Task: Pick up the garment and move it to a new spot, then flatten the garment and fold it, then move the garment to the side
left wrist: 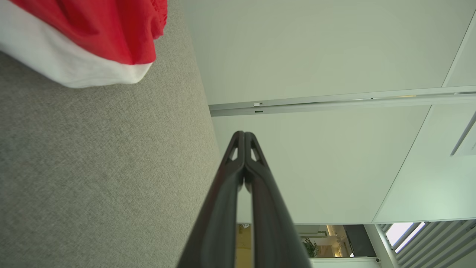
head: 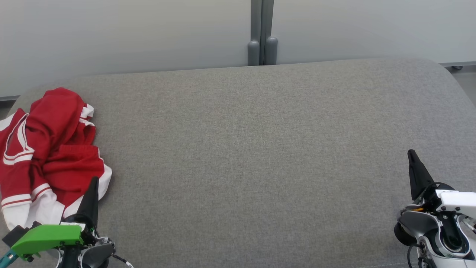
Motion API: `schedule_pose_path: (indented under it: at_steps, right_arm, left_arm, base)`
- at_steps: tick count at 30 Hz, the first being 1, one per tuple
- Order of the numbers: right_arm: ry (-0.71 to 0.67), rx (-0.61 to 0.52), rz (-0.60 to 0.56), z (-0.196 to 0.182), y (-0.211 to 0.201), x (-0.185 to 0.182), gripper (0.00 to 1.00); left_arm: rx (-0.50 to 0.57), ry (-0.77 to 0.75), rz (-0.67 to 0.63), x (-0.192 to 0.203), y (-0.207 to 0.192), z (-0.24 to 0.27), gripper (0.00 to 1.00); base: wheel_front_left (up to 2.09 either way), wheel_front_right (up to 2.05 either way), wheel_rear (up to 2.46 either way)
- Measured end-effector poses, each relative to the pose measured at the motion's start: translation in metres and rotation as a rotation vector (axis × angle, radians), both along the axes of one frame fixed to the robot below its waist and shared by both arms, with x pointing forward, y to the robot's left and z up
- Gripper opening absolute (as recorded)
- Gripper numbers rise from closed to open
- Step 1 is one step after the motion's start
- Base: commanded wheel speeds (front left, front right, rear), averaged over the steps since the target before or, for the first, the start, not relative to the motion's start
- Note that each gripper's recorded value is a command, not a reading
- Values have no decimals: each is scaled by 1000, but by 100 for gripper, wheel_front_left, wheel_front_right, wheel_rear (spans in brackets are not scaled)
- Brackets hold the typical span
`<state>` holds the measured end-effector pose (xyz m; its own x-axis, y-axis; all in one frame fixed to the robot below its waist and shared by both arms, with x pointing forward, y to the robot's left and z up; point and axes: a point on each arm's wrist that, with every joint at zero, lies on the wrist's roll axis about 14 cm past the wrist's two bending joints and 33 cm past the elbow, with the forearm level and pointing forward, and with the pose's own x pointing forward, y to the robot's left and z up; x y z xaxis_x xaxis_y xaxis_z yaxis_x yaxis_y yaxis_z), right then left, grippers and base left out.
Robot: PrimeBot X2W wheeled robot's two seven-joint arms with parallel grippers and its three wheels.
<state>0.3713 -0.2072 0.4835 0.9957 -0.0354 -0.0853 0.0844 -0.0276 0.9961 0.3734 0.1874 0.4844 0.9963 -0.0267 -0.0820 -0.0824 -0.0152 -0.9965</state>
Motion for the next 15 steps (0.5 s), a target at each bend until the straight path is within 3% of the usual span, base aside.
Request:
schedule_pose_path:
  at_steps: [15]
  right_arm:
    - [0,0,-1,0,0,0,0]
  left_arm:
    - [0,0,0,0,0,0,0]
  base:
    - [0,0,0]
